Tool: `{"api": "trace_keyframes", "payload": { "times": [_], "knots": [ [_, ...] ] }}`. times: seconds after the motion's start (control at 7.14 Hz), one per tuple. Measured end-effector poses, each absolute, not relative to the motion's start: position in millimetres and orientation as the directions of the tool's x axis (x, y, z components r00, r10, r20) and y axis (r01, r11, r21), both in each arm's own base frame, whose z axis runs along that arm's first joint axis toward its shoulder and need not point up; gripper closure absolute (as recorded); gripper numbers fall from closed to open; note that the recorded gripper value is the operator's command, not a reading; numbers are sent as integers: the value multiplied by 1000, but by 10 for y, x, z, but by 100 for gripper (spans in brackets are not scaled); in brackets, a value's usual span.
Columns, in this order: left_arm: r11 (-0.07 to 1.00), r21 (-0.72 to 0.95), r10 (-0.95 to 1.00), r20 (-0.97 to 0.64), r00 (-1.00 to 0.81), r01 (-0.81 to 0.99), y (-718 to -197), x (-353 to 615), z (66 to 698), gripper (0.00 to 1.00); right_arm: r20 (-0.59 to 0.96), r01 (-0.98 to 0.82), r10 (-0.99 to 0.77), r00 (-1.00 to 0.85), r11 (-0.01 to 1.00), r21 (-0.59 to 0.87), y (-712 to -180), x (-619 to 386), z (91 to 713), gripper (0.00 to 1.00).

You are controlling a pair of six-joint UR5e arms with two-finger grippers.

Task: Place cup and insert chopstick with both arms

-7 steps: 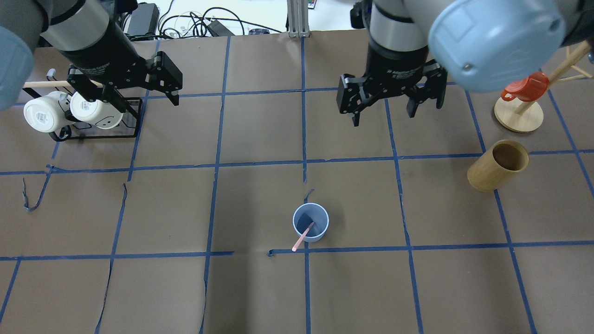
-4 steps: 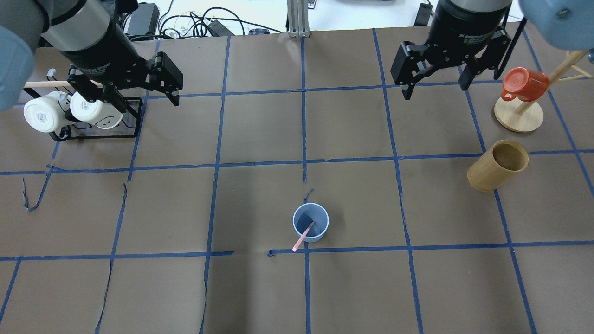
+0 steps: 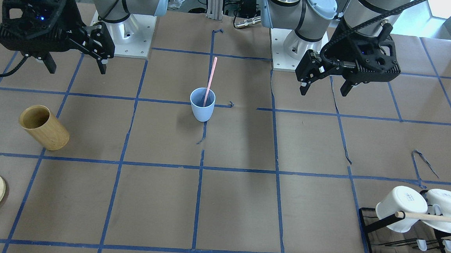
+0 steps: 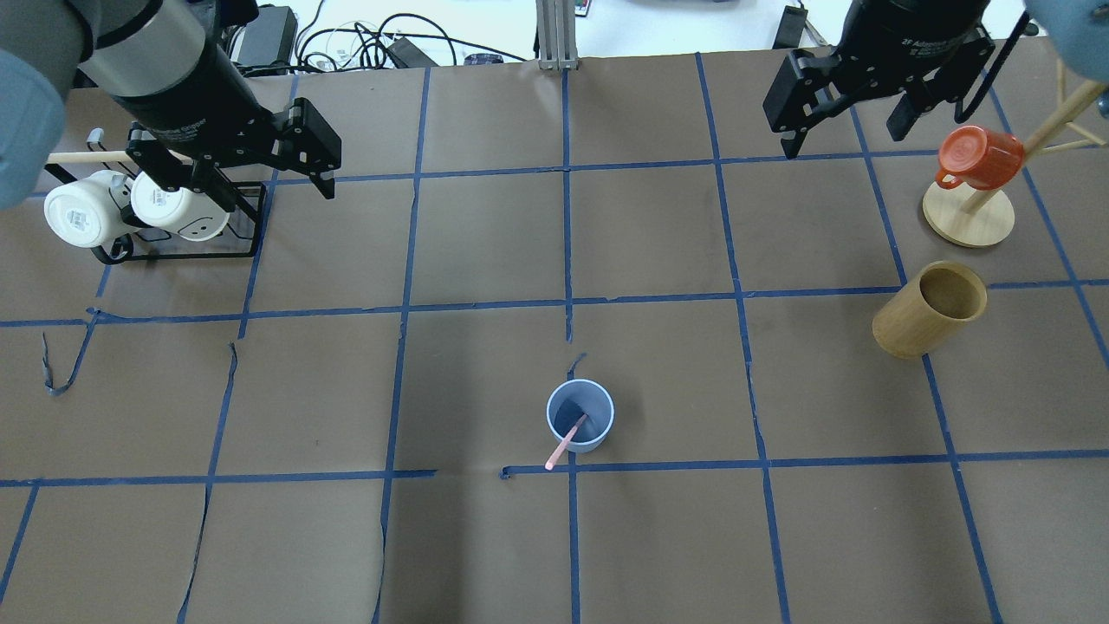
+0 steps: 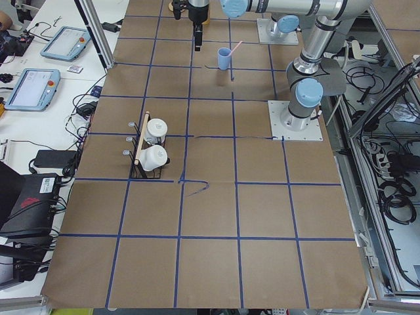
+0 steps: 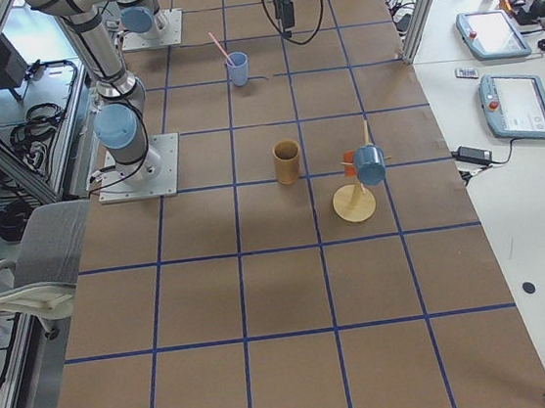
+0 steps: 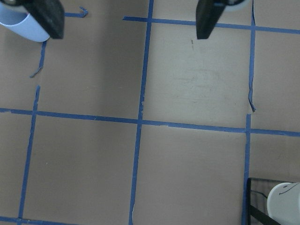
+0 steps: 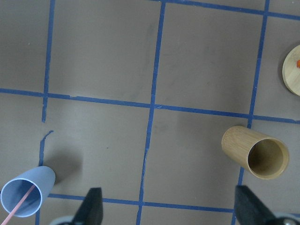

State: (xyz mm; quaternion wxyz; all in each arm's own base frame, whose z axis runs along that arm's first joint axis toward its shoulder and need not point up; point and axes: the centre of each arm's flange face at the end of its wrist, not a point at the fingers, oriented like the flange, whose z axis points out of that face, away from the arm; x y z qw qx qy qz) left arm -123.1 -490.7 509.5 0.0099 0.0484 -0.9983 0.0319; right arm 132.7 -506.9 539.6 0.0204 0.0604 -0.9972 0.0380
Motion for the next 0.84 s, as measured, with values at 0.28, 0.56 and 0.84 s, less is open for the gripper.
{"api": "trace_keyframes", "payload": {
  "times": [0.28, 0.56, 0.84],
  "knots": [
    [993, -63, -96, 22, -995, -97, -4907, -1230, 5098, 0, 48, -123, -118, -992, 988, -95, -5093, 1317, 5415, 0],
    [993, -64, -96, 21, -995, -97, -4908, -1229, 5098, 0, 43, -107, -103, -994, 990, -97, -5121, 1233, 5408, 0],
    [993, -64, -95, 21, -995, -97, -4907, -1233, 5098, 0, 31, -86, -84, -996, 993, -87, -5115, 1142, 5356, 0]
  ]
}}
